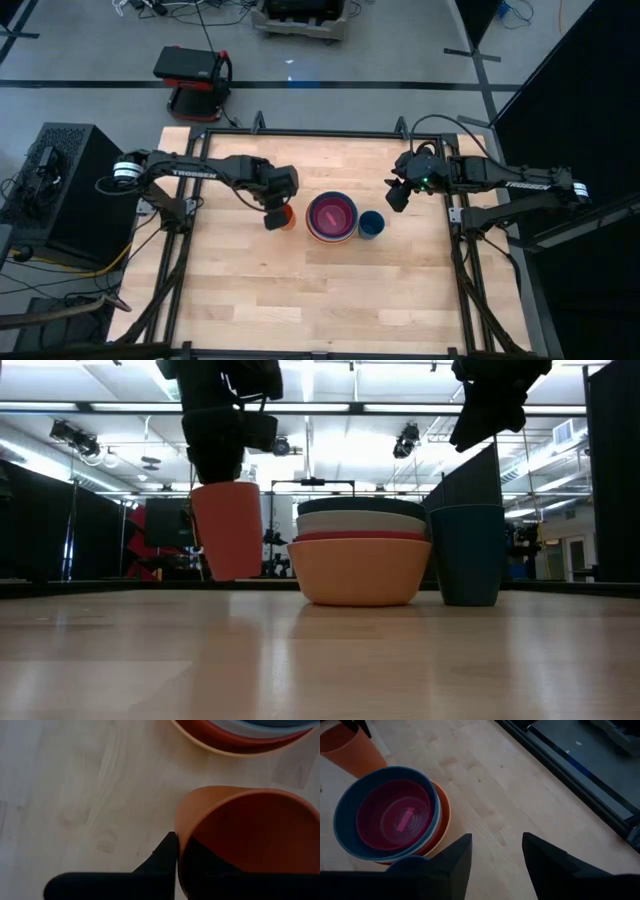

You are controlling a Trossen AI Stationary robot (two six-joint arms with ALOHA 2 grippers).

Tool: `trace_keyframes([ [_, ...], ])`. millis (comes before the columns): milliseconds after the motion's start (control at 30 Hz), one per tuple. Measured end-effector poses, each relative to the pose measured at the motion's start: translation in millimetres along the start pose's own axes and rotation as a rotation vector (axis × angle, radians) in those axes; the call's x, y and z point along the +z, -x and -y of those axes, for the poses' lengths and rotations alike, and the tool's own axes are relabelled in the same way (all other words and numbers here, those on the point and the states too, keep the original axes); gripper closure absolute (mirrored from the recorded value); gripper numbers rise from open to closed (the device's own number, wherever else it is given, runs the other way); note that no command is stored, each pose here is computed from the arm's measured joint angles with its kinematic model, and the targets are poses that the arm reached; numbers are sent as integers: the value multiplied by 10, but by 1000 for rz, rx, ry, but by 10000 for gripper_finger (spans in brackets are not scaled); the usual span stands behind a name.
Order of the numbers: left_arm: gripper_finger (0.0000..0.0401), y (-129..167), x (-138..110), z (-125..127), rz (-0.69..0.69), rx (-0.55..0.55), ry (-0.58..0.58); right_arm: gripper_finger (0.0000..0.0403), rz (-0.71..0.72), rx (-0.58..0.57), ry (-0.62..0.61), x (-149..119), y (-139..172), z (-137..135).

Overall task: Nest bowls inside each other
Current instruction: Move the orange cup to the left side of the stacked bowls

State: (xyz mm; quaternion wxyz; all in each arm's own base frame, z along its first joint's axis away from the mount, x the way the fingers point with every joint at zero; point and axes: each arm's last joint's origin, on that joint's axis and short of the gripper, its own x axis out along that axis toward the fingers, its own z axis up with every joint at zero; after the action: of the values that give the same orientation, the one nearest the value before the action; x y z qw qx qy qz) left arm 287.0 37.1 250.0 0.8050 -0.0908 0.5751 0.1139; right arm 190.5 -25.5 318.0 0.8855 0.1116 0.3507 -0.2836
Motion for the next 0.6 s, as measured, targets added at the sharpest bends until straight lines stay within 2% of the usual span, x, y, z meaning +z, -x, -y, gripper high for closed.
trace_keyframes([
  [333, 401, -14, 48, 13, 40, -21, -2, 248, -1, -24, -18, 18, -21, 53],
  [600, 401, -52, 119, 34, 12, -46, -12, 246, 0, -26, -21, 20, -23, 59],
])
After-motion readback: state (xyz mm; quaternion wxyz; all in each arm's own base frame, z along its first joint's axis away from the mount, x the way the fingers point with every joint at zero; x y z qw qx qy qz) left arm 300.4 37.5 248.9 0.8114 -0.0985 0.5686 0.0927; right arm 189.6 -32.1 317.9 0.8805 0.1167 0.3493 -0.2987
